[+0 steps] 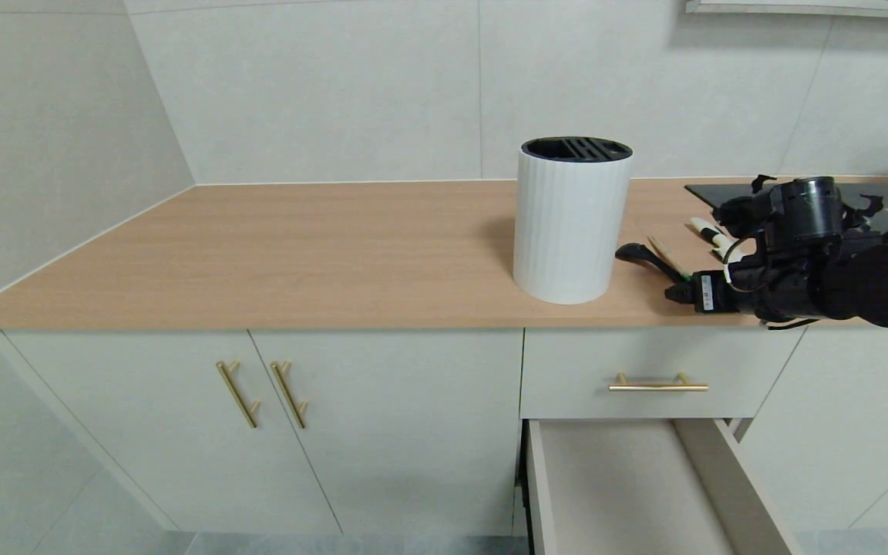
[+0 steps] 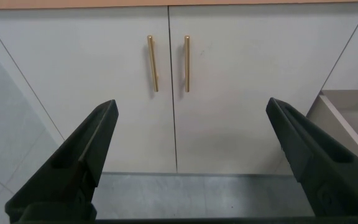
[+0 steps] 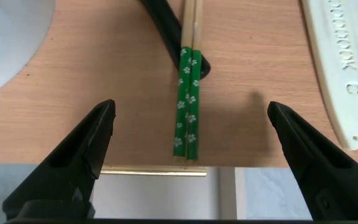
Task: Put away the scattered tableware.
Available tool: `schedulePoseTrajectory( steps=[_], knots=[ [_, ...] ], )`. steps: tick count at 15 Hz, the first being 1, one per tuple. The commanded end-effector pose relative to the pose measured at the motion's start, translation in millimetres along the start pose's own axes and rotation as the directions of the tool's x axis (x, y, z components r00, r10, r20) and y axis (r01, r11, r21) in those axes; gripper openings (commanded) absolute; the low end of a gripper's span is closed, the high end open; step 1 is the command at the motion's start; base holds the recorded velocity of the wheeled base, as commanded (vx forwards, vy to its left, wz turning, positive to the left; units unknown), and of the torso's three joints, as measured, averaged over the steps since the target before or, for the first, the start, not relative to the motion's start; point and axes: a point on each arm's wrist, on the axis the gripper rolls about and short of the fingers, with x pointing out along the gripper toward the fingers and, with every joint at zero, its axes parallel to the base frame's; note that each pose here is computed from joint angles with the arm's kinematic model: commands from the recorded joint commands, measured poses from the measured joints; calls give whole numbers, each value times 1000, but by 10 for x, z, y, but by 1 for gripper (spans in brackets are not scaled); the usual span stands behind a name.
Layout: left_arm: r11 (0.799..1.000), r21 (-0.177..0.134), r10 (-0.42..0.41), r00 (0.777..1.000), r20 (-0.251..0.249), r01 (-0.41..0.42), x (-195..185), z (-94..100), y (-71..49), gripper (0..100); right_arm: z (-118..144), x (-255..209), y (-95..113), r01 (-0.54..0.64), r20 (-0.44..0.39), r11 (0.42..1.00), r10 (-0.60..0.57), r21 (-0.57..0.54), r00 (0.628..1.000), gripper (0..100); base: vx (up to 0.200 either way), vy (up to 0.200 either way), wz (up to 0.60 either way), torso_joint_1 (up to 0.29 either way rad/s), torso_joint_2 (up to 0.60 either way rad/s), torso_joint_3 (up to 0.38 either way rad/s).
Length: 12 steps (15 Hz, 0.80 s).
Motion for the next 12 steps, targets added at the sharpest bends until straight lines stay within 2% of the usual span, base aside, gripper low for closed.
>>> schedulePoseTrajectory(
  steps=[1, 8, 10, 12],
  knots=[
    [1000, 0, 2, 1000, 0, -2, 0, 0, 0, 100, -11, 22, 5, 0, -4, 1000, 0, -1, 1000, 0, 0, 0, 0, 0, 0, 0],
    [1000, 0, 2, 1000, 0, -2, 0, 0, 0, 100, 27, -45, -7, -1, 12, 1000, 1, 4, 1000, 0, 0, 0, 0, 0, 0, 0],
    [1000, 0, 2, 1000, 0, -2, 0, 0, 0, 100, 81, -163, -28, -1, 38, 1000, 1, 9, 999, 0, 0, 0, 0, 0, 0, 0],
    [1000, 0, 2, 1000, 0, -2, 0, 0, 0, 100, 61, -512, -88, -10, 66, 1000, 9, 13, 998, 0, 0, 0, 0, 0, 0, 0]
  ],
)
